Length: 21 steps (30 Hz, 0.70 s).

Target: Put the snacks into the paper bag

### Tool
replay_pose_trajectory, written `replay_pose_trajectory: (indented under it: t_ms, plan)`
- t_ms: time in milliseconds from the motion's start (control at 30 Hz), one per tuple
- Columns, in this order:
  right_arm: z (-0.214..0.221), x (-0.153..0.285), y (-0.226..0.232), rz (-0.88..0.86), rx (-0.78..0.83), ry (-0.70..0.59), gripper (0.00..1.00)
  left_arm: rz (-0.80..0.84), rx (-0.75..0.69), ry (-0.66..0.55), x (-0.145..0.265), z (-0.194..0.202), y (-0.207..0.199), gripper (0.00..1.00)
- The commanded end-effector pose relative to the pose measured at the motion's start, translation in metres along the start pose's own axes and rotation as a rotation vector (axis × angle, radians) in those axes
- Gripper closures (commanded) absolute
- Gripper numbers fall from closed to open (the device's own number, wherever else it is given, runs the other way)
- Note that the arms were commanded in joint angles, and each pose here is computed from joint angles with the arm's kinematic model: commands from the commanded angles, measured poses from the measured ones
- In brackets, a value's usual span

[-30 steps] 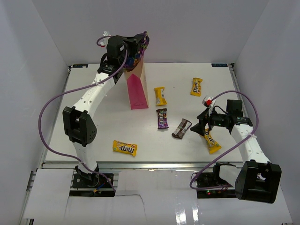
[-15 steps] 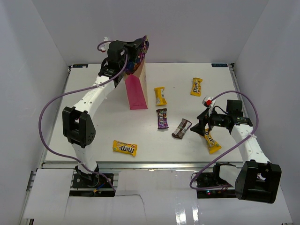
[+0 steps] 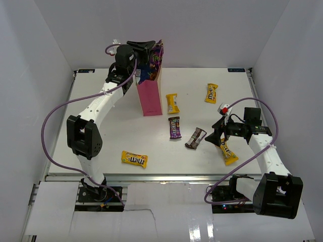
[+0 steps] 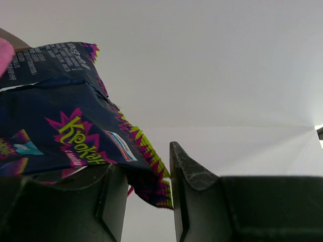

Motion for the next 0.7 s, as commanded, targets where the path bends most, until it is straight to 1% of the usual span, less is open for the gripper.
replay_pose_trajectory:
  t_ms: [0, 67, 100, 200, 233, 500, 667]
  plan:
    - [-0.006, 0.001, 0.003, -0.015, 0.030, -0.032, 0.07, 0.262, 0.020, -0.014, 0.045, -0.017, -0.104, 0.54]
    - [-0.006, 0.001, 0.003, -0.015, 0.030, -0.032, 0.07, 0.269, 0.006, -0.012, 0.048, -0.017, -0.106, 0.51]
    - [-0.007, 0.001, 0.003, -0.014, 0.032, -0.034, 0.08, 0.268, 0.003, -0.009, 0.048, -0.017, -0.106, 0.48]
    - [-0.007, 0.001, 0.003, -0.014, 0.031, -0.033, 0.08, 0.268, -0.010, -0.011, 0.052, -0.017, -0.106, 0.45]
    - [-0.007, 0.002, 0.004, -0.014, 0.032, -0.034, 0.08, 0.271, -0.007, -0.011, 0.055, -0.018, -0.108, 0.40]
    - [-0.006, 0.001, 0.004, -0.016, 0.031, -0.033, 0.07, 0.261, -0.022, -0.009, 0.063, -0.019, -0.103, 0.34]
    - [-0.006, 0.001, 0.003, -0.013, 0.018, -0.029, 0.08, 0.266, -0.053, -0.013, 0.072, -0.021, -0.105, 0.32]
Point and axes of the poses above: each gripper's point midway between its finger pads, its own x axis back along the fingers, its own y axis along the line the jaws close on, z = x × y, the point moved 1 cm from there along x, back along the fingers, and after that the axes turned 8 degrees about -x, right-handed, at the moved point
